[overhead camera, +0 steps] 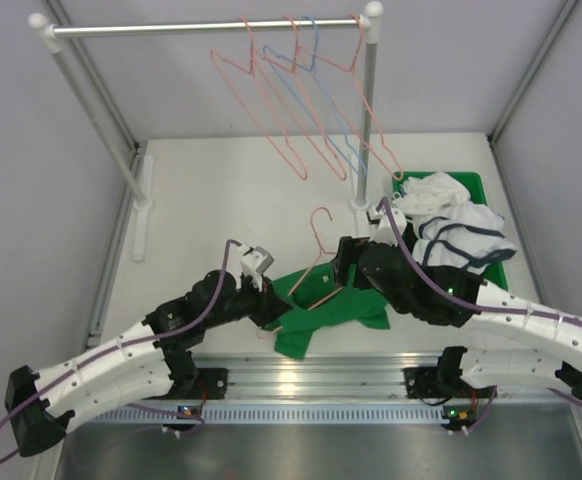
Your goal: Place the tank top on the hanger
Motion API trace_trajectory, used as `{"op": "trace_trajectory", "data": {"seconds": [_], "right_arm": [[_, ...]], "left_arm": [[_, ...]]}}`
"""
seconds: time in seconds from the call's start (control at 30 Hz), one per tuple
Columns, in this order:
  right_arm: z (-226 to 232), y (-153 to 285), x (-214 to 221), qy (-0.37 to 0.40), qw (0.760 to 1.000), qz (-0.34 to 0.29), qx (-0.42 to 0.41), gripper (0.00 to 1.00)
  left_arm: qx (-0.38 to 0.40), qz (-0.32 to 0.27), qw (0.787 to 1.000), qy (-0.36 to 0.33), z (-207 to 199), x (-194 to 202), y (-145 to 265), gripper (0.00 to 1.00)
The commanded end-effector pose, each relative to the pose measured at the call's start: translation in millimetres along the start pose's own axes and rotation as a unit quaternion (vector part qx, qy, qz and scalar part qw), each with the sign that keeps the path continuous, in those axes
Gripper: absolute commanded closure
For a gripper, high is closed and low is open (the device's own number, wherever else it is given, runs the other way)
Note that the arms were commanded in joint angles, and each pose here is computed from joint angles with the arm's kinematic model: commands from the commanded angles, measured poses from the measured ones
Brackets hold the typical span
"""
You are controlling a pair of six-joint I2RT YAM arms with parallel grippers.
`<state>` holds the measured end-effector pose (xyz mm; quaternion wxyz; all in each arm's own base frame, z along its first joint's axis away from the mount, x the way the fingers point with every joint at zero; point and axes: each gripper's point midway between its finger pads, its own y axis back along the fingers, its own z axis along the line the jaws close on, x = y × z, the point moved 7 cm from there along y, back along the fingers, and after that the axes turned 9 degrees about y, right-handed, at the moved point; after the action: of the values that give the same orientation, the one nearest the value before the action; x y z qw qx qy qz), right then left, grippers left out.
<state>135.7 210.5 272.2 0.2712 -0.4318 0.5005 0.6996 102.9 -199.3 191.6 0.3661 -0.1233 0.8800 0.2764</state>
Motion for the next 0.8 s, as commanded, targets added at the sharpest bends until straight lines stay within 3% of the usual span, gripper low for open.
{"op": "trace_trajectory", "data": {"seconds": [0.0,0.2,0.33,0.5,0.77], "right_arm": [[-4,17,-21,-0.011,0.999,-0.033,-0.001,0.20],[-14,29,-31,-0.014,0.999,-0.046,0.008,0.14],[-19,36,-36,-0.014,0.998,-0.055,0.012,0.14],[-22,39,-38,-0.010,0.998,-0.057,0.014,0.13],[-26,44,-40,-0.004,0.998,-0.056,0.014,0.13]], "left_arm": [[0.001,-0.093,0.995,0.030,-3,-20,2,1.00],[-0.053,-0.133,0.988,0.061,10,-22,10,1.00],[-0.092,-0.191,0.975,0.074,18,-33,25,1.00],[-0.177,-0.253,0.948,0.073,26,-56,50,1.00],[-0.284,-0.305,0.908,0.035,27,-91,92,1.00]]}}
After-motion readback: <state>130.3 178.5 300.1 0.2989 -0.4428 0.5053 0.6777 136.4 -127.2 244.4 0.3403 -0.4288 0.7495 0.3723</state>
